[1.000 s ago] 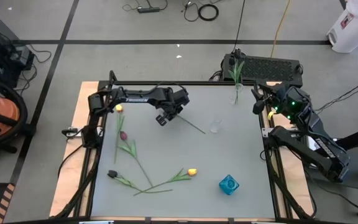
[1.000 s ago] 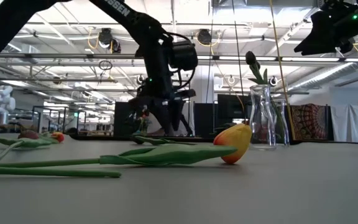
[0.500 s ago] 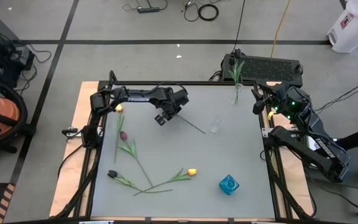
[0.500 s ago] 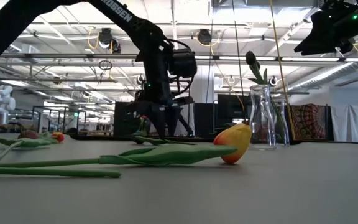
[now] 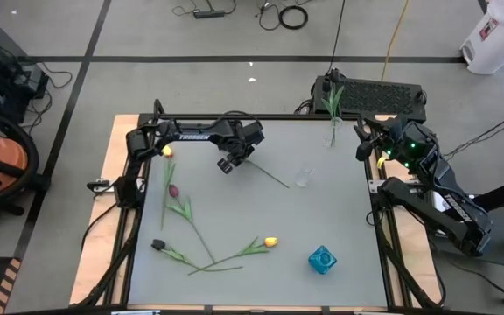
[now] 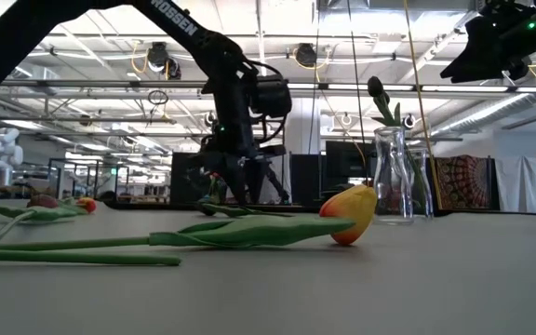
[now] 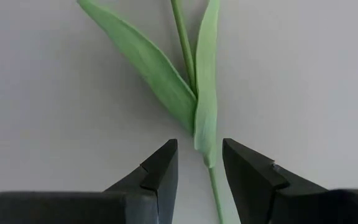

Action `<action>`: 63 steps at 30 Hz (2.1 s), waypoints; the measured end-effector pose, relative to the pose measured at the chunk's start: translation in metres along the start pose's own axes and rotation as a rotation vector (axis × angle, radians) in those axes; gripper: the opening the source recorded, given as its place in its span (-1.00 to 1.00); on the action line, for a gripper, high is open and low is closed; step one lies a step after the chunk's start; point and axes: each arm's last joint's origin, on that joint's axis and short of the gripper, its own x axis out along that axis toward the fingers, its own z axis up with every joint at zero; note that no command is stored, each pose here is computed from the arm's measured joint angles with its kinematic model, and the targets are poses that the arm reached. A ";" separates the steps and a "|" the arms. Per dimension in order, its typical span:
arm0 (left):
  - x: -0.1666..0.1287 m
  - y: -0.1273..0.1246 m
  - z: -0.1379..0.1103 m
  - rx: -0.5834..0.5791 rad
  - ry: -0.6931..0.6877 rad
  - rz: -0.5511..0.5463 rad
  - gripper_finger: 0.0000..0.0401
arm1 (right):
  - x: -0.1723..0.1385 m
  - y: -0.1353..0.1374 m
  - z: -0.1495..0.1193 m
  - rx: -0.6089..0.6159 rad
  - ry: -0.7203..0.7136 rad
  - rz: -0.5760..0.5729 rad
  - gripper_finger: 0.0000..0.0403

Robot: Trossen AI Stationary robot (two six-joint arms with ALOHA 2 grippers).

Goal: Sort flowers into vase by color
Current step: Put the top black tulip into the top transparent vase

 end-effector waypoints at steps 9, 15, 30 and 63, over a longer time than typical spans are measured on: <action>0.002 -0.001 0.005 -0.012 -0.007 0.007 -0.34 | 0.000 0.000 0.000 0.000 0.000 0.000 0.02; 0.012 -0.001 0.007 -0.017 0.001 0.036 -0.34 | 0.000 0.000 0.000 0.000 0.000 0.000 0.02; 0.019 -0.005 0.015 -0.037 -0.008 0.028 -0.34 | 0.000 0.000 0.000 0.000 0.000 0.000 0.02; 0.018 0.001 0.019 -0.004 -0.043 0.088 -0.43 | 0.000 0.000 0.000 0.000 0.000 0.000 0.02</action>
